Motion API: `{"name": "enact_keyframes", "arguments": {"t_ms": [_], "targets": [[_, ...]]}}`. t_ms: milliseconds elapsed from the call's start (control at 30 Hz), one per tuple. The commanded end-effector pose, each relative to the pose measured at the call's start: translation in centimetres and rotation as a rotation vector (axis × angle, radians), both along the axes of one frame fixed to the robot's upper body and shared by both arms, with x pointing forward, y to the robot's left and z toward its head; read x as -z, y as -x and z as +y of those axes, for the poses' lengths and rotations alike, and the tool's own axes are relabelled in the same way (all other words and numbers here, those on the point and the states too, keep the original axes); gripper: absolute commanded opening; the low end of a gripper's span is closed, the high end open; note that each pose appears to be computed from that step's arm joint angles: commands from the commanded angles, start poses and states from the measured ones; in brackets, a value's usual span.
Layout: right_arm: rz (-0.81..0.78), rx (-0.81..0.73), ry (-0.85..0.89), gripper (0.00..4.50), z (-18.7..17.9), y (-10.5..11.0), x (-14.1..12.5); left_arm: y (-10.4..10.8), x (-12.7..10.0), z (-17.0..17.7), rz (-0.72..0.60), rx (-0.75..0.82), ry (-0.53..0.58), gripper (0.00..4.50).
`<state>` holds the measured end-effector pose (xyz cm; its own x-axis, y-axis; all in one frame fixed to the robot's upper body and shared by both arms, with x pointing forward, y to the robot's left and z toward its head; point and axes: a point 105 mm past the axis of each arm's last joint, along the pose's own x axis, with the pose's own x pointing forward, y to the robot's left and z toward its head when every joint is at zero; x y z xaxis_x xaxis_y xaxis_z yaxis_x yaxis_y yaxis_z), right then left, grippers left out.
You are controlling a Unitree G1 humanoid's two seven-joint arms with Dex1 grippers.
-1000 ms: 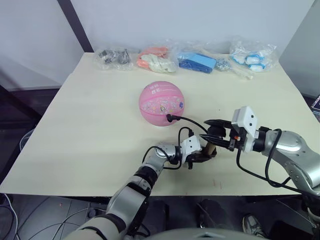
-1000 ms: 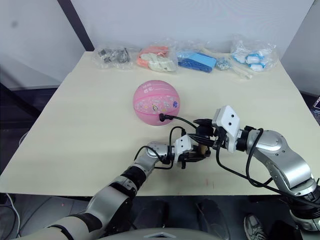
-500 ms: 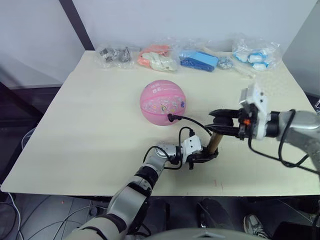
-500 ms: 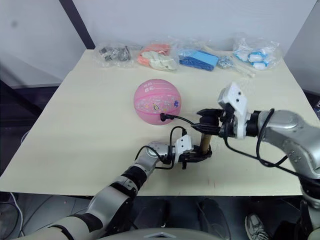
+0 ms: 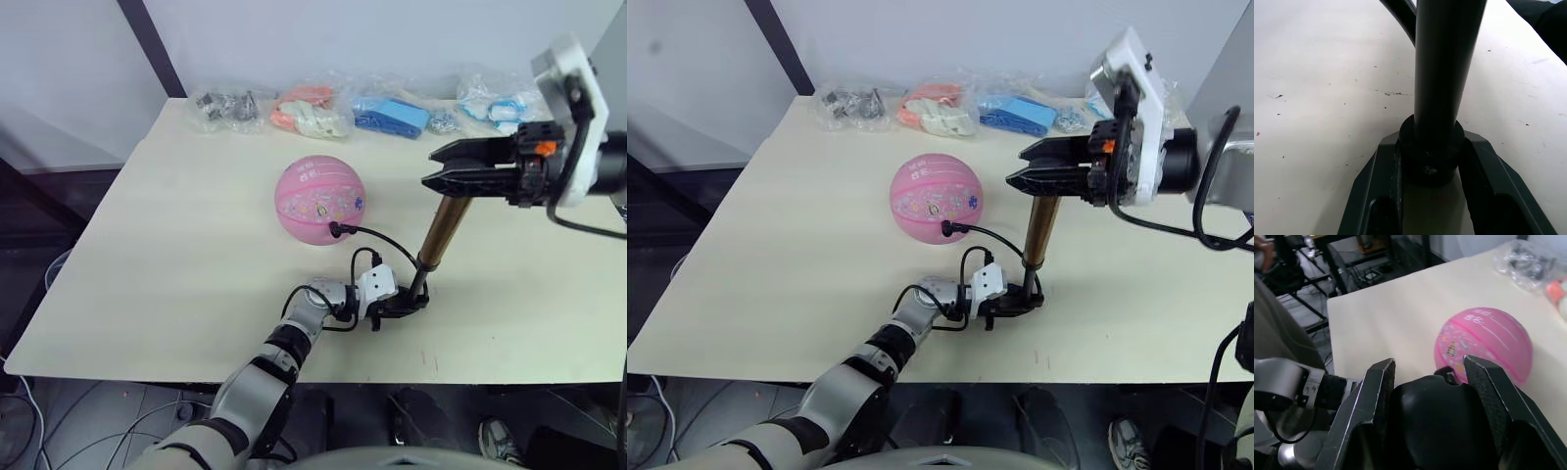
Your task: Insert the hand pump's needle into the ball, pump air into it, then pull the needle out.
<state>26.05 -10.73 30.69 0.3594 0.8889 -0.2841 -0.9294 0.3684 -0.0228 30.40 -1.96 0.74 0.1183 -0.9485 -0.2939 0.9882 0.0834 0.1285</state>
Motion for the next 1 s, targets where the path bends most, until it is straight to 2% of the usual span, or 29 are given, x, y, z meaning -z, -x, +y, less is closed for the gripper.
{"name": "enact_keyframes", "arguments": {"t_ms": [33, 200, 267, 600, 1000], "targets": [[-0.094, -0.019, -0.037, 1.74, 0.1, 1.0, -3.5, 0.9, 2.4, 1.0, 0.072, -0.013, -0.067, 1.12], [-0.076, -0.005, -0.055, 1.74, -0.3, 0.8, -4.3, 0.9, 2.4, 1.1, 0.071, -0.013, -0.067, 1.12], [-0.082, 0.001, -0.037, 1.74, -0.2, 0.6, -3.4, 0.9, 2.3, 1.1, 0.071, -0.014, -0.067, 1.12], [-0.013, 0.026, 0.022, 1.74, 1.2, 0.3, 5.9, 0.7, 2.2, 0.8, 0.068, -0.013, -0.069, 1.12], [0.066, 0.072, 0.067, 1.74, 2.0, 0.3, 14.9, 0.8, 2.2, 1.0, 0.061, -0.012, -0.065, 1.12]]}}
